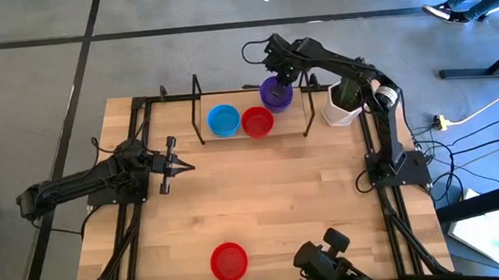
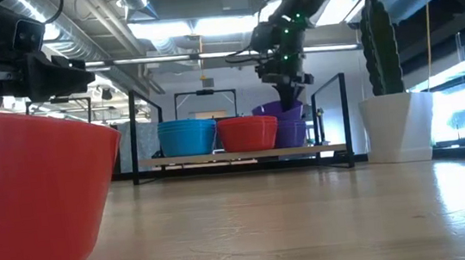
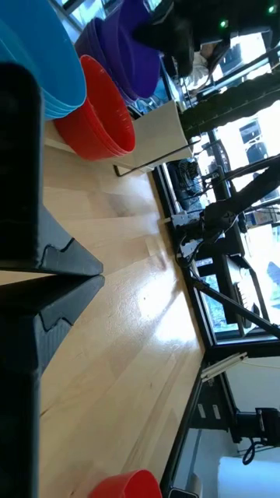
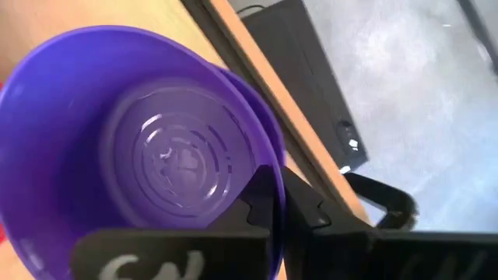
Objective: Pick & Place Mini bowls
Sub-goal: Stack the purple bowl on the purple bowl on the shelf
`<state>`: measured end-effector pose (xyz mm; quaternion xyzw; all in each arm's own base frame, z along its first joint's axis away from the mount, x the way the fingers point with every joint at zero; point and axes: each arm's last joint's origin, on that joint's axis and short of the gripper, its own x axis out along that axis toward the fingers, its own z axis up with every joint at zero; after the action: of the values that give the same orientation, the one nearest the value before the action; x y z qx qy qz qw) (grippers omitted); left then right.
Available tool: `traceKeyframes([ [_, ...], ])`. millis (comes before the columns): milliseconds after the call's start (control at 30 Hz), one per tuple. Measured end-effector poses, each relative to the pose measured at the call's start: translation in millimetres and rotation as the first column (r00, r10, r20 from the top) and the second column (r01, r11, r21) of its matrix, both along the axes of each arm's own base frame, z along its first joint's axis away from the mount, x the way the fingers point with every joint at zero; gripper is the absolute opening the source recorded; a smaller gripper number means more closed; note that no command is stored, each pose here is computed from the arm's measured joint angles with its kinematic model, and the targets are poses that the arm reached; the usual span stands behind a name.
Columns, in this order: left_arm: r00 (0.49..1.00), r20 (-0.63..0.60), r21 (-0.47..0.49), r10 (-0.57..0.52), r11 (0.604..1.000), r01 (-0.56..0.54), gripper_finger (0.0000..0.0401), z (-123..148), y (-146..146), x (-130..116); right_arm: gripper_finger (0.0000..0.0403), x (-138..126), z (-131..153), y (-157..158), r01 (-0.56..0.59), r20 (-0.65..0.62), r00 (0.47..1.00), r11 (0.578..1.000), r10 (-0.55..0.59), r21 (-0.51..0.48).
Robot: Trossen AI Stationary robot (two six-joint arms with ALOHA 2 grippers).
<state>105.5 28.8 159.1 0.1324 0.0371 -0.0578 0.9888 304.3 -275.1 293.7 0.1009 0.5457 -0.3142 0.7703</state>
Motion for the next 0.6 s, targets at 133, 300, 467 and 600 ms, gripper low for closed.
traceKeyframes([
  [133, 1.0, 0.0, 0.0, 0.001, 1.0, -0.001, 0.0006, 0.0, 0.0, 0.0, 0.0014, -0.1, -2.8, -0.5, -0.004, -0.017, 1.0, 1.0, 0.004, -0.015],
  [300, 1.0, 0.0, 0.0, 0.0, 1.0, 0.0, 0.0006, 0.0, 0.0, 0.0, 0.0054, -0.1, -3.0, -0.6, -0.008, -0.021, 1.0, 1.0, 0.008, -0.018],
  [467, 1.0, 0.0, 0.0, 0.001, 1.0, -0.001, 0.0006, 0.0, 0.0, 0.0, 0.0106, 0.8, -2.4, -1.4, -0.007, -0.009, 1.0, 1.0, 0.007, -0.028],
  [600, 1.0, 0.0, 0.0, 0.001, 1.0, -0.001, 0.0006, 0.0, 0.1, 0.0, 0.0139, 2.1, 6.3, -2.5, -0.003, 0.015, 1.0, 0.999, 0.004, -0.047],
])
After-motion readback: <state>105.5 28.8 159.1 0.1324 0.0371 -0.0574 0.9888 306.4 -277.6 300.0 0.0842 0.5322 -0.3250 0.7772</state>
